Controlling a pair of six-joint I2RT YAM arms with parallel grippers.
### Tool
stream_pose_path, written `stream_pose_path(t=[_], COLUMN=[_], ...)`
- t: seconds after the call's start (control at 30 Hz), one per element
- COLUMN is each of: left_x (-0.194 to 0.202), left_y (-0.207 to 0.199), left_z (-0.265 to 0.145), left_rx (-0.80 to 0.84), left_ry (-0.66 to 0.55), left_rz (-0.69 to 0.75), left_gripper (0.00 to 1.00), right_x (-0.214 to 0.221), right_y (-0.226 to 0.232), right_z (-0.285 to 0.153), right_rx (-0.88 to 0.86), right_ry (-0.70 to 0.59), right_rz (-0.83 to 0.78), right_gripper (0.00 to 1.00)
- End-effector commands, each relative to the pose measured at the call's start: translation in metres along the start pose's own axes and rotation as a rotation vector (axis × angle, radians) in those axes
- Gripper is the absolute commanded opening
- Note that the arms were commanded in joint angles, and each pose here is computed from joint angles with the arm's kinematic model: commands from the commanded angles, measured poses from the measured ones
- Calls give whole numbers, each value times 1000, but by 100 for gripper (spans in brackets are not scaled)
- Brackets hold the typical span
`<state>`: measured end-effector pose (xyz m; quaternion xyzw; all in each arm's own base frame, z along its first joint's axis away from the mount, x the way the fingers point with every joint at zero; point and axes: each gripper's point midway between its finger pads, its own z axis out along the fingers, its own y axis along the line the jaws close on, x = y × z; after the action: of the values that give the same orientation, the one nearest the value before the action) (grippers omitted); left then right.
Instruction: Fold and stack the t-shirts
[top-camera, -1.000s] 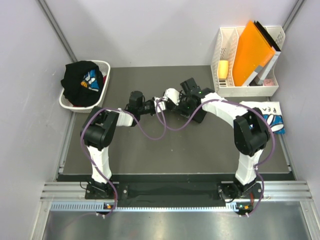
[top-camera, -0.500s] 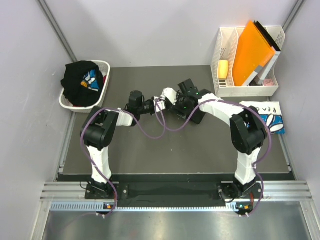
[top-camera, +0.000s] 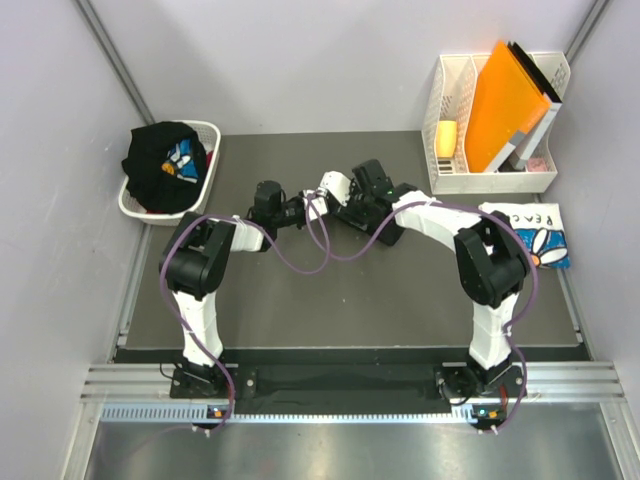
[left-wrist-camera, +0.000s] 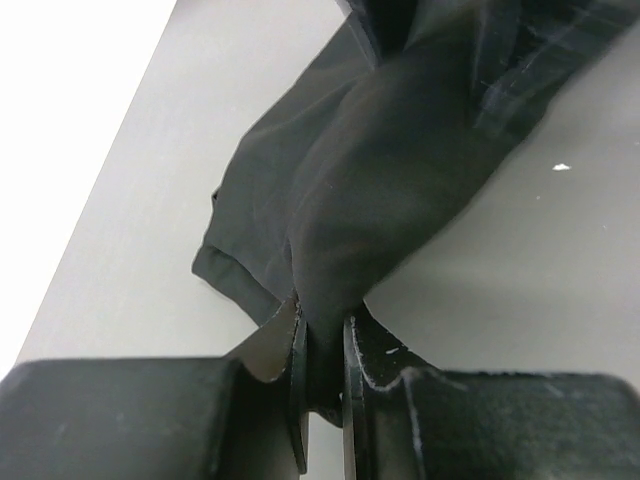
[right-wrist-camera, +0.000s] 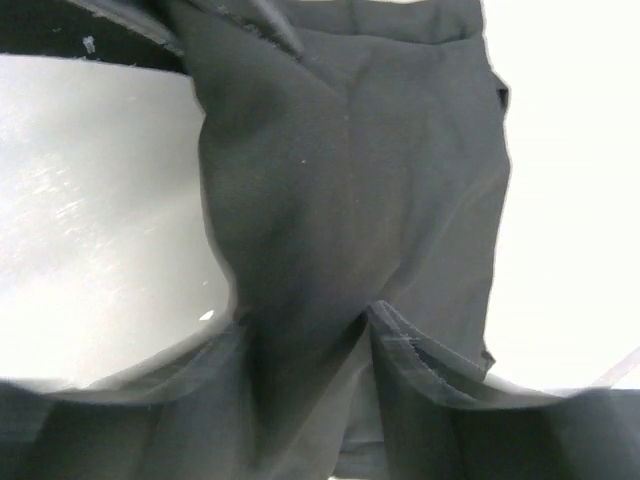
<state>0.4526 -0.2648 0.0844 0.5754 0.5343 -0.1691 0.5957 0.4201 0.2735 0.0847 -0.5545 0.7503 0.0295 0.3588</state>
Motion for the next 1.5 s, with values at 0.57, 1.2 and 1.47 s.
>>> stream_pose_path(t=[0.57, 1.2, 1.47], left_x=[-7, -47, -51], left_y=[127, 176, 123], left_z=[-42, -168, -168], left_rx=[-400, -507, -309], left_ry=[110, 218, 225], left_rz=[-90, -8, 44], left_gripper=[60, 63, 60], right_x=[11, 28, 15], right_y=[35, 11, -30], right_z=[-26, -99, -182], right_rx=[-45, 61, 242], right_ry=[88, 161, 202], right_rz=[-219, -367, -435], right_gripper=[0, 0, 0])
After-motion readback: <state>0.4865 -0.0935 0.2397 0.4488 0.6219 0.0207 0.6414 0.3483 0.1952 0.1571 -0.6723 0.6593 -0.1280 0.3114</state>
